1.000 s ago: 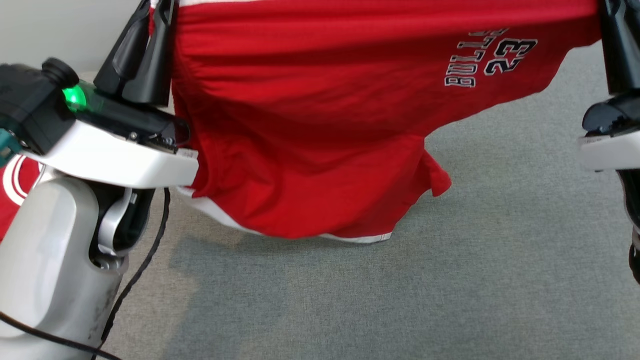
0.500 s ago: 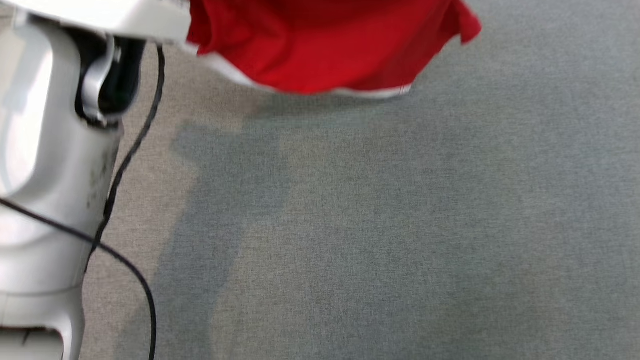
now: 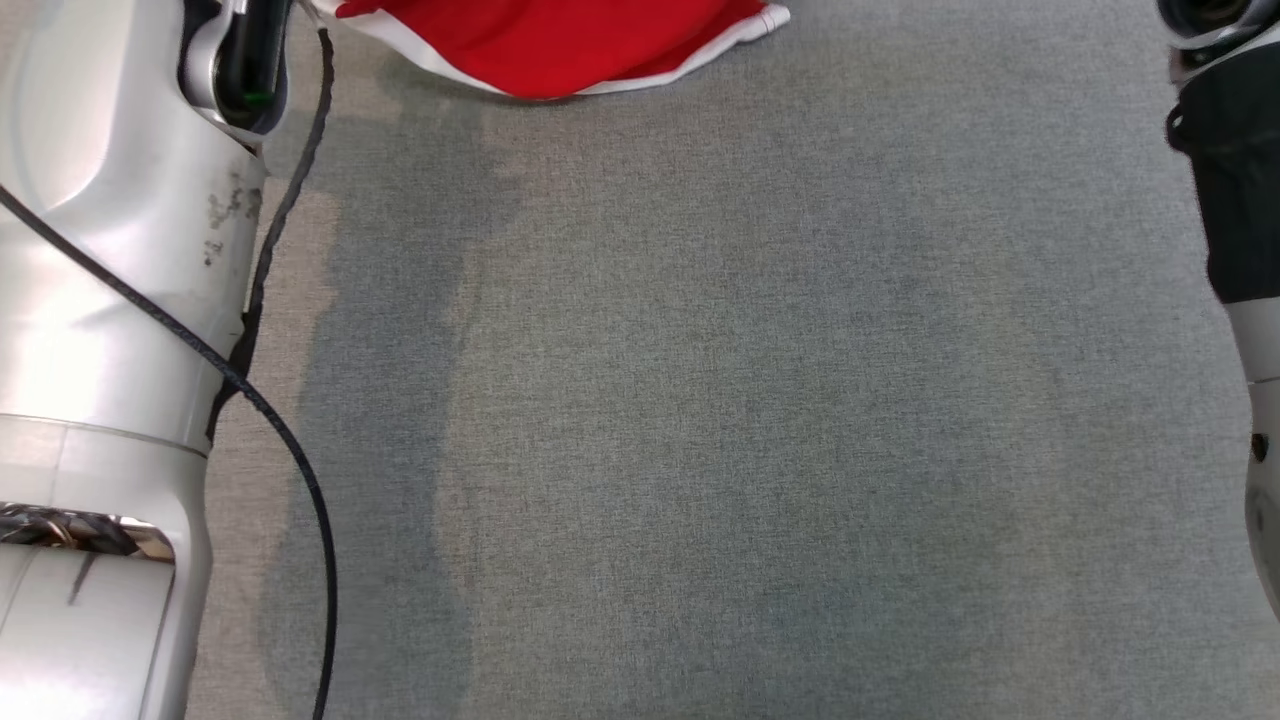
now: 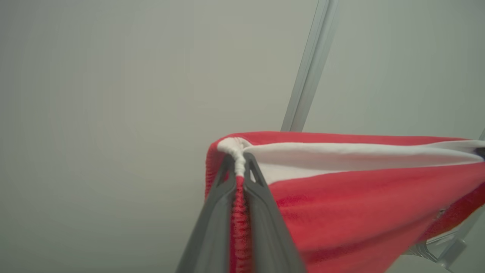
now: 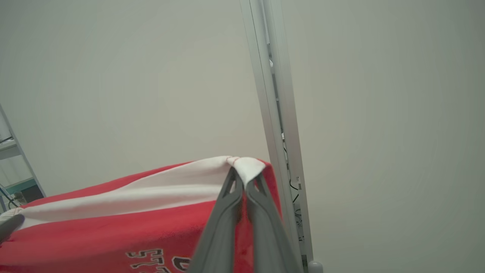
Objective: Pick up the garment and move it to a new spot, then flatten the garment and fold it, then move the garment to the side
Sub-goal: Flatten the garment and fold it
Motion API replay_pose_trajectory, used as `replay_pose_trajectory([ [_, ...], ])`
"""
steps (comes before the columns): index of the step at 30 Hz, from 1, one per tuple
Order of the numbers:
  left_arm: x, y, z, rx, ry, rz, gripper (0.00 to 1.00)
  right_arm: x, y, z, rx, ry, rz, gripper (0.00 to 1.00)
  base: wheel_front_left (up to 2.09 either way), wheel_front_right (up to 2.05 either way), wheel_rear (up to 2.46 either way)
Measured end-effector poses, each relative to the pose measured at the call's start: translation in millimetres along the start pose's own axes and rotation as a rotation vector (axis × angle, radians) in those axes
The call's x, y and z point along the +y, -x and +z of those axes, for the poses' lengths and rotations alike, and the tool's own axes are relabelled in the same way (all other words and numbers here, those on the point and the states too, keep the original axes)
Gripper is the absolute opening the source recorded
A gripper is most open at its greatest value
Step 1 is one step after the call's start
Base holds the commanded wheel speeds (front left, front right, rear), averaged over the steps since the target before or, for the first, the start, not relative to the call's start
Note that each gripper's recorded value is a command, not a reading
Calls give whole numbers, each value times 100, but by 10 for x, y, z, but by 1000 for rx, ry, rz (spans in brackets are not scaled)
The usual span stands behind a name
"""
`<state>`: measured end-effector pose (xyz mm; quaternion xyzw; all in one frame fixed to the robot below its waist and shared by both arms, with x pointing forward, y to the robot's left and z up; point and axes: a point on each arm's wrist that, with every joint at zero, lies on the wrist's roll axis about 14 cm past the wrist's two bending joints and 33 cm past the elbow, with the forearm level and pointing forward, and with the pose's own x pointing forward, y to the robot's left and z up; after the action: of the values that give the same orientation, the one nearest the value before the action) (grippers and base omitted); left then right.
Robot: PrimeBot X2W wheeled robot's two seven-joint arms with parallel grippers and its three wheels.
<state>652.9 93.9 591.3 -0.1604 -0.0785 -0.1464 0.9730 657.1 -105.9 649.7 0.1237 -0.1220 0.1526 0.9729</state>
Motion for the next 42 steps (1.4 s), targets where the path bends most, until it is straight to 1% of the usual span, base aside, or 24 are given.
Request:
replay_pose_trajectory([
  [4, 67, 34, -299, 74, 14, 23, 0, 4, 30, -323, 62, -12, -2, 0, 0, 0, 0],
  [7, 143, 137, -469, 110, 29, 47, 0, 6, 147, -587, 106, -37, -7, 0, 0, 0, 0],
  [12, 235, 514, -767, 148, 97, 96, 0, -46, 636, -1174, 233, -90, -41, 0, 0, 0, 0],
  [15, 177, 792, -956, 180, 109, 93, 0, -105, 942, -1359, 269, -136, -71, 0, 0, 0, 0],
  [17, 133, 990, -1028, 191, 121, 95, 0, -167, 1146, -1374, 264, -158, -95, 0, 0, 0, 0],
  [18, 133, 990, -1028, 191, 121, 95, 0, -167, 1146, -1374, 264, -158, -95, 0, 0, 0, 0],
  [23, -12, 1554, -1167, 236, 131, 91, 0, -81, 1837, -1535, 314, -211, -131, 0, 0, 0, 0],
  [27, -167, 1919, -1125, 237, 130, 71, 0, -27, 2320, -1517, 328, -239, -165, 0, 0, 0, 0],
  [32, -177, 2355, -985, 226, 109, 81, 0, 82, 2875, -1448, 344, -253, -197, 0, 0, 0, 0],
  [36, -215, 2678, -891, 220, 100, 89, 0, 147, 3201, -1334, 362, -244, -210, 0, 0, 0, 0],
  [42, -287, 3058, -733, 194, 97, 124, 0, 286, 3566, -1143, 382, -240, -230, 0, 0, 0, 0],
])
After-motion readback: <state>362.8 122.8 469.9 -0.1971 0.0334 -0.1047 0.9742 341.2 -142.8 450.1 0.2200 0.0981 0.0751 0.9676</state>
